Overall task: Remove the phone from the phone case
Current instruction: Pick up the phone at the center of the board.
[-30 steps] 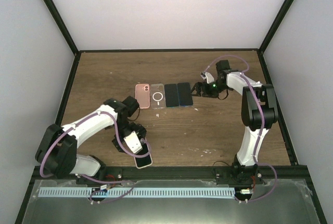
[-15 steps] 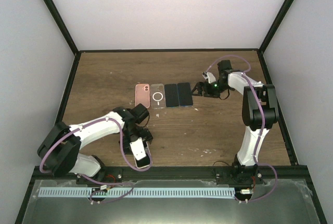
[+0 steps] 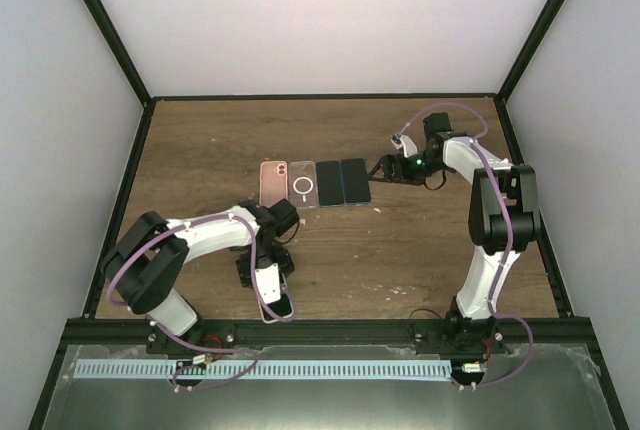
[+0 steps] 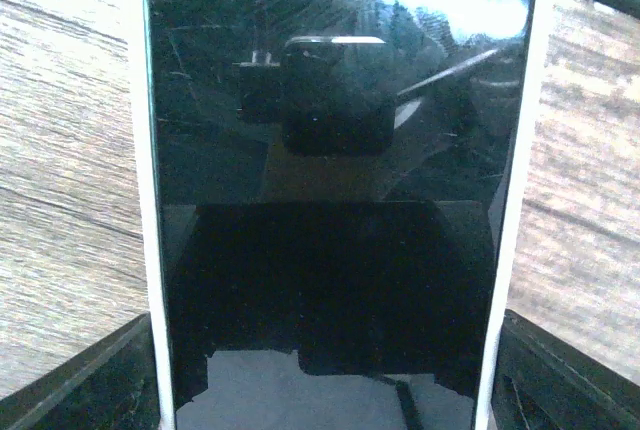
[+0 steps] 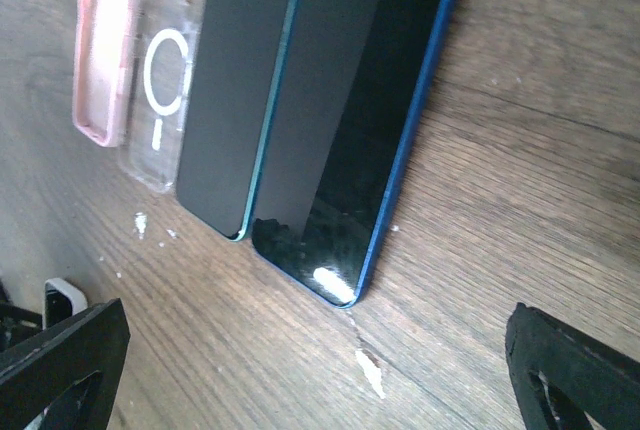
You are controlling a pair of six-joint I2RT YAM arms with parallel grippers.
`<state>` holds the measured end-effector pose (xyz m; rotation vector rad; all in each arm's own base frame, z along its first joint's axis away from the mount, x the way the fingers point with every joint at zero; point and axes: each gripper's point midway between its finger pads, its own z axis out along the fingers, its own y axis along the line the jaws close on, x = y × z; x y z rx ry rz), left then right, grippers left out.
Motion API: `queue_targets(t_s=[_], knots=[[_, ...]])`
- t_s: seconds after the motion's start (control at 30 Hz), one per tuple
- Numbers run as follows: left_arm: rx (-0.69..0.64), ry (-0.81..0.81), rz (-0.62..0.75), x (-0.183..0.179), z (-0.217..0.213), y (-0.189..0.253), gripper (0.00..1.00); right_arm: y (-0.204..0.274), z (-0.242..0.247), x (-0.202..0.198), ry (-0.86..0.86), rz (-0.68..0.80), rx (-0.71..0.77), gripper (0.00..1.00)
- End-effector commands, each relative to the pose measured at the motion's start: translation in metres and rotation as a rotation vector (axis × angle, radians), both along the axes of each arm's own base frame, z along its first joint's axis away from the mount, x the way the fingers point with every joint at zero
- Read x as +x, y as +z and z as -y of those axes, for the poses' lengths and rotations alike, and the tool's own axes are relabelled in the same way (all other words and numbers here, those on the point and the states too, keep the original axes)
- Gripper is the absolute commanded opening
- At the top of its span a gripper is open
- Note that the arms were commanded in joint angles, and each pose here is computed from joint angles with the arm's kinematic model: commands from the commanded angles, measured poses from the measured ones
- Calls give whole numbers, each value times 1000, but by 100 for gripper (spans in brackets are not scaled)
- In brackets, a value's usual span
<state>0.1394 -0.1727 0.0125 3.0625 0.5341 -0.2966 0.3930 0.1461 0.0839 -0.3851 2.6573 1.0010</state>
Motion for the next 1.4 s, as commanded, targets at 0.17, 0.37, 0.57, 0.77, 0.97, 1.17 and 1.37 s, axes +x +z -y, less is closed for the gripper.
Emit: queue_targets(t_s=[0.17,0.37,0.57,0.77,0.97,1.17,1.37], knots=[[25,-9,66,27,11,4,61,74,-20,-4,128,172,175,100],[-56,44,102,43,32,30,46,88,-43,-33,220,135,298,97],[-170,136,183,89,54,69,43,79,-75,-79,342,25,402,92],[-252,139,254,116,68,92,41,70,-106,-117,486,-26,424,90],[-293,158,294,136,81,108,39,56,-130,-131,546,-88,401,81],[-331,142,314,142,89,119,39,56,-153,-126,575,-88,397,72],[-352,118,323,140,94,123,38,46,-165,-113,553,-122,384,62]])
